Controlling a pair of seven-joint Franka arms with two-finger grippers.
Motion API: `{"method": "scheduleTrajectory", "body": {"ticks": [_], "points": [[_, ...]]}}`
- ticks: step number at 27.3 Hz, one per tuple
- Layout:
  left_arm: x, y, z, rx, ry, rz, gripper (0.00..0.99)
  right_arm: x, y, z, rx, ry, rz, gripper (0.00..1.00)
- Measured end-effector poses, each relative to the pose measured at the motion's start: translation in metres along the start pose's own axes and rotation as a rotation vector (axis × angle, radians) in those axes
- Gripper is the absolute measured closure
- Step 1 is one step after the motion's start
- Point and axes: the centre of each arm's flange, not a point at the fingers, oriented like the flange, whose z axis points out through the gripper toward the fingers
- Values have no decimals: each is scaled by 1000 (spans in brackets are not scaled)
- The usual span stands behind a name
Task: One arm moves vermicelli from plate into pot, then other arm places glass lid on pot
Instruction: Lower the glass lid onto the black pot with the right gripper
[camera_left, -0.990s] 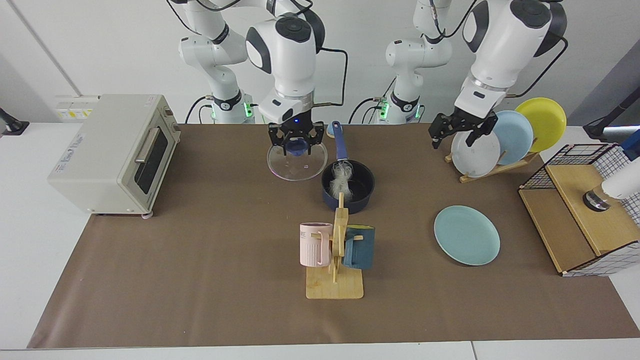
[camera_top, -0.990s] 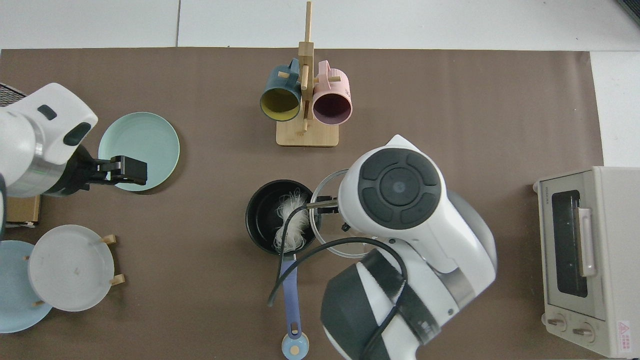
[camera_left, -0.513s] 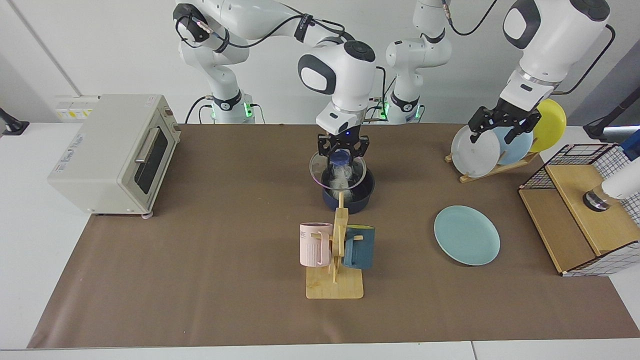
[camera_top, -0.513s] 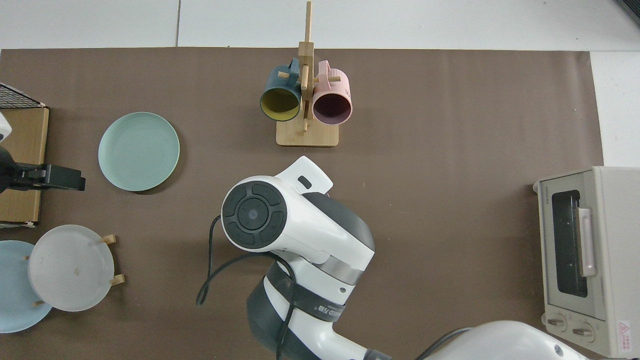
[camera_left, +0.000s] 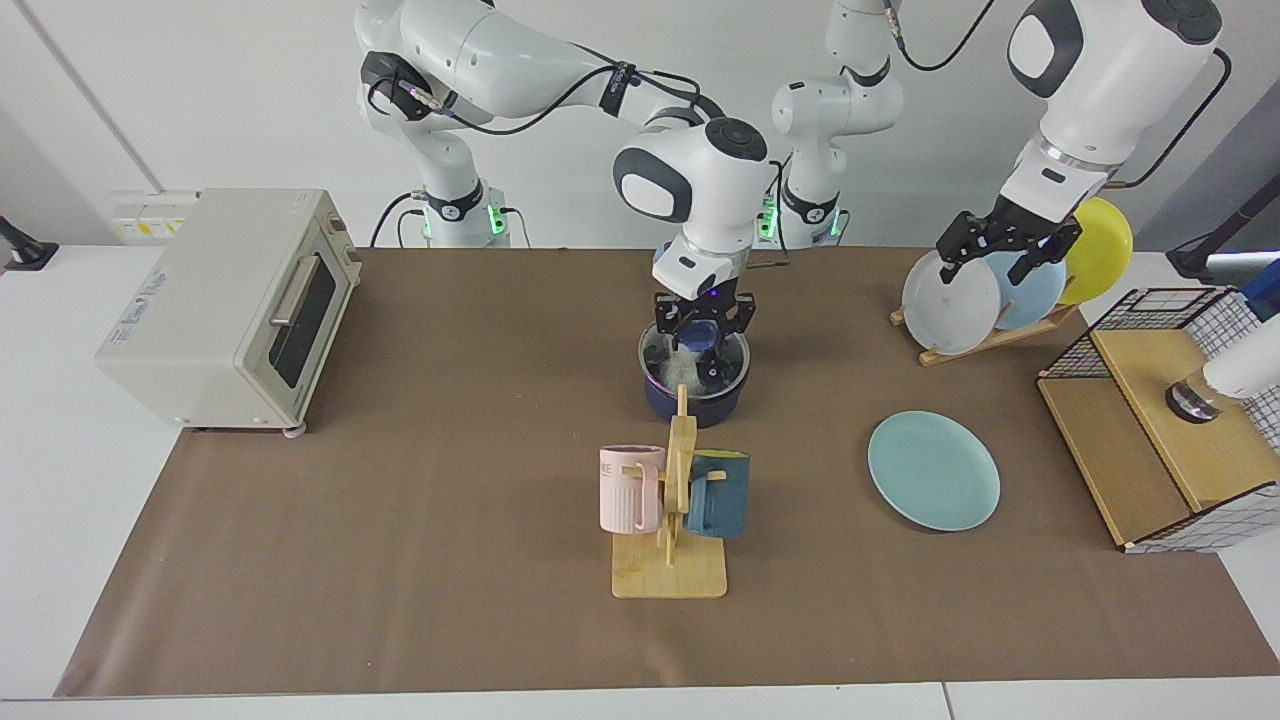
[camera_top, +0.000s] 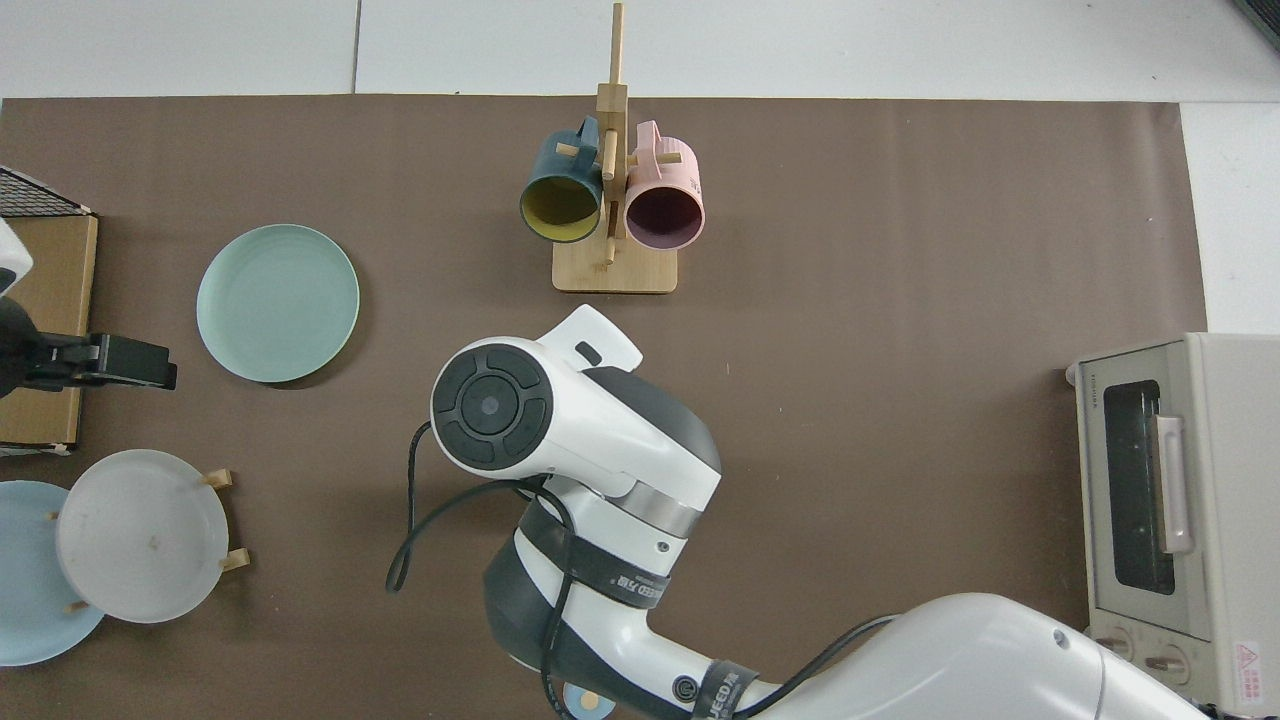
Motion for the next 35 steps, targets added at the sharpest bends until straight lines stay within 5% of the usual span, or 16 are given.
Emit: {"method": "scheduleTrajectory", "body": {"ticks": [35], "points": [[-1, 5, 0, 0, -9, -5, 0, -14, -9, 26, -2, 7, -45, 344]]}}
